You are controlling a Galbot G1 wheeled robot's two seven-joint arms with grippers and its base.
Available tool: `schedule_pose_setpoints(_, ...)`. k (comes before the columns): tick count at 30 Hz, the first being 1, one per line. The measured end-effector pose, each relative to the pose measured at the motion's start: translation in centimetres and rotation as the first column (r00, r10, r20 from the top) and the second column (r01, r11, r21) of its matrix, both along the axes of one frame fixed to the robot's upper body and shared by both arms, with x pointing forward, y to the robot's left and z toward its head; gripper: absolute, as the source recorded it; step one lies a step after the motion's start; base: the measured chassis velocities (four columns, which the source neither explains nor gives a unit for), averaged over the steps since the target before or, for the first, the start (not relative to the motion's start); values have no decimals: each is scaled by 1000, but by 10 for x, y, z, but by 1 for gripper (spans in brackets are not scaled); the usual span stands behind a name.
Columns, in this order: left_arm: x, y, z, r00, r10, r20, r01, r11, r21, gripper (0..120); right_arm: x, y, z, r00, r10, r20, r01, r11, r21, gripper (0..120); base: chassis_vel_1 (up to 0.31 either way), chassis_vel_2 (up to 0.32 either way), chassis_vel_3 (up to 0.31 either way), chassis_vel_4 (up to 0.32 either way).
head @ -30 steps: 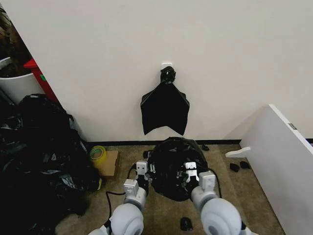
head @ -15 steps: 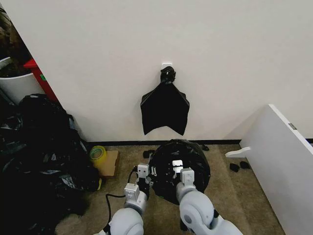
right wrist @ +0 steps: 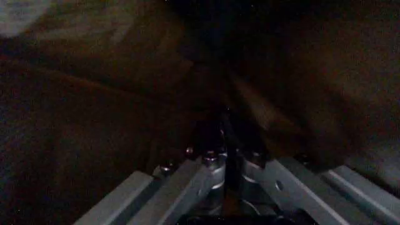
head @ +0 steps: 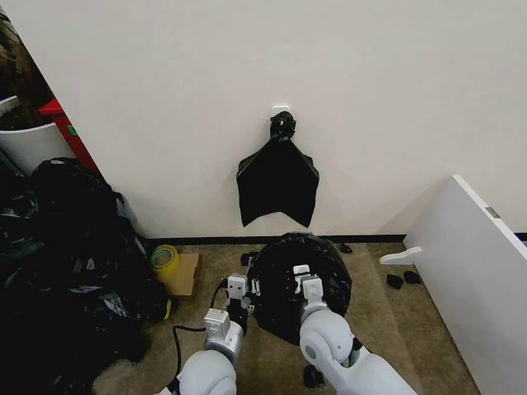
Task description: Place the garbage bag over the trash bin.
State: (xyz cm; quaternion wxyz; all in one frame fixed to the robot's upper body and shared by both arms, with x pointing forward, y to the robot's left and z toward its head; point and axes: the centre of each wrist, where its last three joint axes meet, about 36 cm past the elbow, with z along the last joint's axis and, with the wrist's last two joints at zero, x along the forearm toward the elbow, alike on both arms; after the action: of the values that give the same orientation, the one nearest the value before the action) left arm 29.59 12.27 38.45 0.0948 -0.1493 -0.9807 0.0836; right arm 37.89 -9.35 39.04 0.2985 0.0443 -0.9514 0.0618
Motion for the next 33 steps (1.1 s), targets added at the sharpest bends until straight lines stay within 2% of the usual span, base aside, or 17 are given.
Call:
schedule_pose_setpoints(8,-3,1,-2,1000,-21,-9,21,1000,2,0,12,4,-2,998,-19,57,18,999,27,0,0,0,0,0)
schedule_pose_setpoints(17,-6,-3,0,999,-33,-35,32,999,-32,0,16,-1,-13,999,-15,45,15,1000,9,0,0,0,0,0)
schedule_pose_setpoints(20,-3,-4,2,998,-15,-65,11,998,-60,0,8,-6,-7,998,7,67,-8,1000,20,0,0,0,0,0)
schedule_pose_setpoints(25,7,-5,7,990,38,-135,-52,993,-108,0,-28,-14,12,990,65,128,-68,998,13,0,0,0,0,0)
schedule_pose_setpoints(30,5,-5,10,988,32,-152,-51,991,-122,0,-29,-11,11,984,45,175,-44,999,-7,0,0,0,0,0)
schedule_pose_setpoints(33,3,-5,11,987,26,-158,-46,991,-128,0,-23,-6,10,985,33,167,-34,999,5,0,0,0,0,0)
